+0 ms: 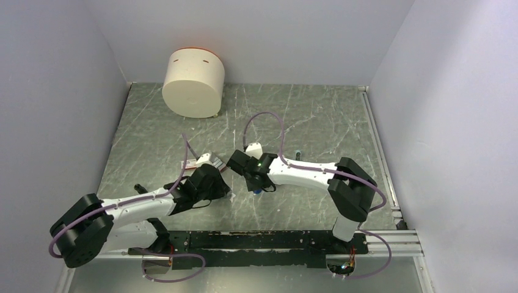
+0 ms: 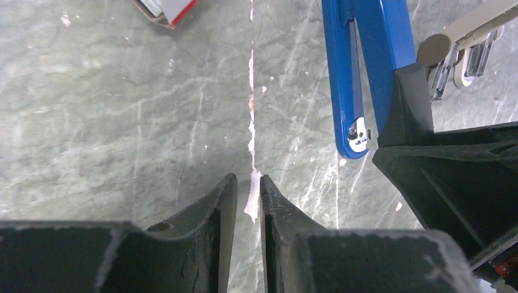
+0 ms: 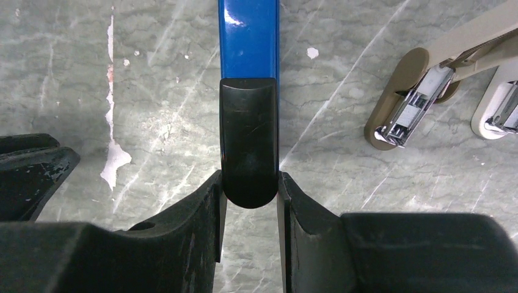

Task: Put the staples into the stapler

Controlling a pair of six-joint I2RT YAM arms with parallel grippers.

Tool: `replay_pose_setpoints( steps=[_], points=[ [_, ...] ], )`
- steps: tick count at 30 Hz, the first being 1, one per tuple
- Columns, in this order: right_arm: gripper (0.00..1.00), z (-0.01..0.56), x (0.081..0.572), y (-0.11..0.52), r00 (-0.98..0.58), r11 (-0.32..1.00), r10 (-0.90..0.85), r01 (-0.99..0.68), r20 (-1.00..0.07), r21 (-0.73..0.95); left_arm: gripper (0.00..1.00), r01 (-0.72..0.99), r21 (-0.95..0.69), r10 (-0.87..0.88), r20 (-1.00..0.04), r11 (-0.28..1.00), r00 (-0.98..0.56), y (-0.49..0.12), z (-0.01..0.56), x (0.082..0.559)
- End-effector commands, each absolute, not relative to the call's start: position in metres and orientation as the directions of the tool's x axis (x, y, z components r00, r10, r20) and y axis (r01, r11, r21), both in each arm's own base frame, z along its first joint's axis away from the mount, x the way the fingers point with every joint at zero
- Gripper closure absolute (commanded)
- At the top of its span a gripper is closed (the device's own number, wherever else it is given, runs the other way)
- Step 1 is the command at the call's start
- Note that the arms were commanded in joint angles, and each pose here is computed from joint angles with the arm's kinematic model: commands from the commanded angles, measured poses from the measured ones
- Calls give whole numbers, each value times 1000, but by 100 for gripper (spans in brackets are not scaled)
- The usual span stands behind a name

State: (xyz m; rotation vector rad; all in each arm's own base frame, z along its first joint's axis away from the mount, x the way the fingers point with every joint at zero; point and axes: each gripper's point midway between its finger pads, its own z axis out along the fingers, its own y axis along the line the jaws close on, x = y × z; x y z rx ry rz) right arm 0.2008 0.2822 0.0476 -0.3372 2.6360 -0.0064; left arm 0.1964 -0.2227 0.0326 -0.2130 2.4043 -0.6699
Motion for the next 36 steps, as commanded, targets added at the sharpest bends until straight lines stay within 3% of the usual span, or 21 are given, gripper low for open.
replay_pose_setpoints(
  steps=[1, 7, 11, 14, 23, 36],
  points=[
    [67, 62, 211, 289, -842, 974, -216, -224, -495, -44, 74, 1, -470, -313, -590, 883, -744, -209, 46, 208],
    [54, 79, 217, 297, -826, 972, -205, -233, -526, -13, 74, -3, -449, -322, -638, 894, -700, -201, 67, 216],
    [34, 82, 215, 298, -823, 972, -182, -233, -539, 27, 73, 9, -434, -323, -684, 901, -654, -195, 92, 223],
    [30, 66, 204, 288, -839, 975, -166, -218, -518, 41, 72, 14, -434, -344, -733, 901, -587, -185, 121, 230],
    [31, 37, 196, 289, -859, 969, -197, -244, -472, 40, 65, 35, -439, -377, -807, 898, -455, -167, 190, 237],
    [48, 7, 204, 293, -876, 976, -191, -218, -443, 10, 61, 53, -456, -379, -794, 889, -475, -174, 192, 236]
  ],
)
